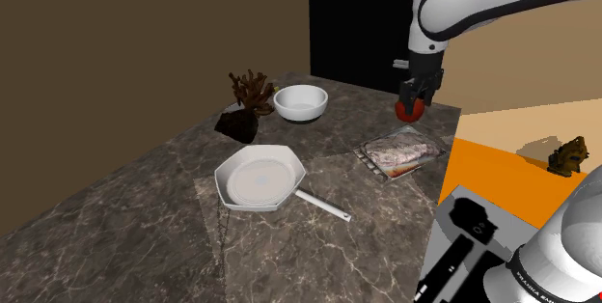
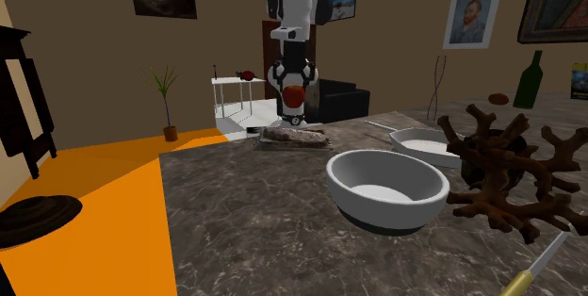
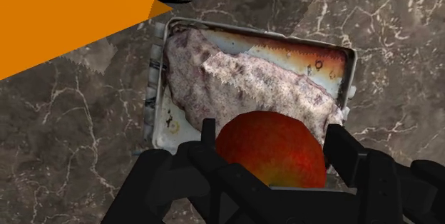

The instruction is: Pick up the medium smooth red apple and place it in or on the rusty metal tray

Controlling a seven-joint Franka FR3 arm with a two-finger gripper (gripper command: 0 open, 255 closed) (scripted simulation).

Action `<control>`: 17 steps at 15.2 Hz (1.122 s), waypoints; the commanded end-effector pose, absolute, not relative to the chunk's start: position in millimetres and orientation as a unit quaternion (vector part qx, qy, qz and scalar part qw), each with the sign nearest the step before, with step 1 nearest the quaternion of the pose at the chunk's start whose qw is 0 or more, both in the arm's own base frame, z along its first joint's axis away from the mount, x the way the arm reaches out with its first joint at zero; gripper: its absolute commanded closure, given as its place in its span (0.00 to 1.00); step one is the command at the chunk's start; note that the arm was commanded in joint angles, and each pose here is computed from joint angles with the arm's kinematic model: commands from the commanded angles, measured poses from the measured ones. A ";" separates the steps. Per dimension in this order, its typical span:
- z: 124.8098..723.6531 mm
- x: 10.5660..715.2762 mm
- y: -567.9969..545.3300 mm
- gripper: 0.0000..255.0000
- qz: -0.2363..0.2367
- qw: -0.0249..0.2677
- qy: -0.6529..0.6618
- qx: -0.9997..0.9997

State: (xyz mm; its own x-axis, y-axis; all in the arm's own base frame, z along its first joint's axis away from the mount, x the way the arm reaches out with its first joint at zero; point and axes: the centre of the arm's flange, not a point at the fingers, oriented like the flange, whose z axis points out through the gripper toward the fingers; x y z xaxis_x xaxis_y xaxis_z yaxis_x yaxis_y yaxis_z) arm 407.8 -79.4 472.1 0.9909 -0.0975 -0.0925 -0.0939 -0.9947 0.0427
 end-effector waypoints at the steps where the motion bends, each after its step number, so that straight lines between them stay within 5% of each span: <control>1: 461.8 404.7 -78.9 1.00 -0.047 0.019 -0.048 0.998; 17: 391.5 404.7 -78.9 1.00 -0.047 0.019 -0.048 0.998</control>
State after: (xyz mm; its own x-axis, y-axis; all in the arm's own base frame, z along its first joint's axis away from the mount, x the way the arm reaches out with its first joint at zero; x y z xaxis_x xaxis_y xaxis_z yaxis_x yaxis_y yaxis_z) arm 406.1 -78.8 396.5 0.9920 -0.0971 -0.0810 -0.0939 -0.9947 0.0431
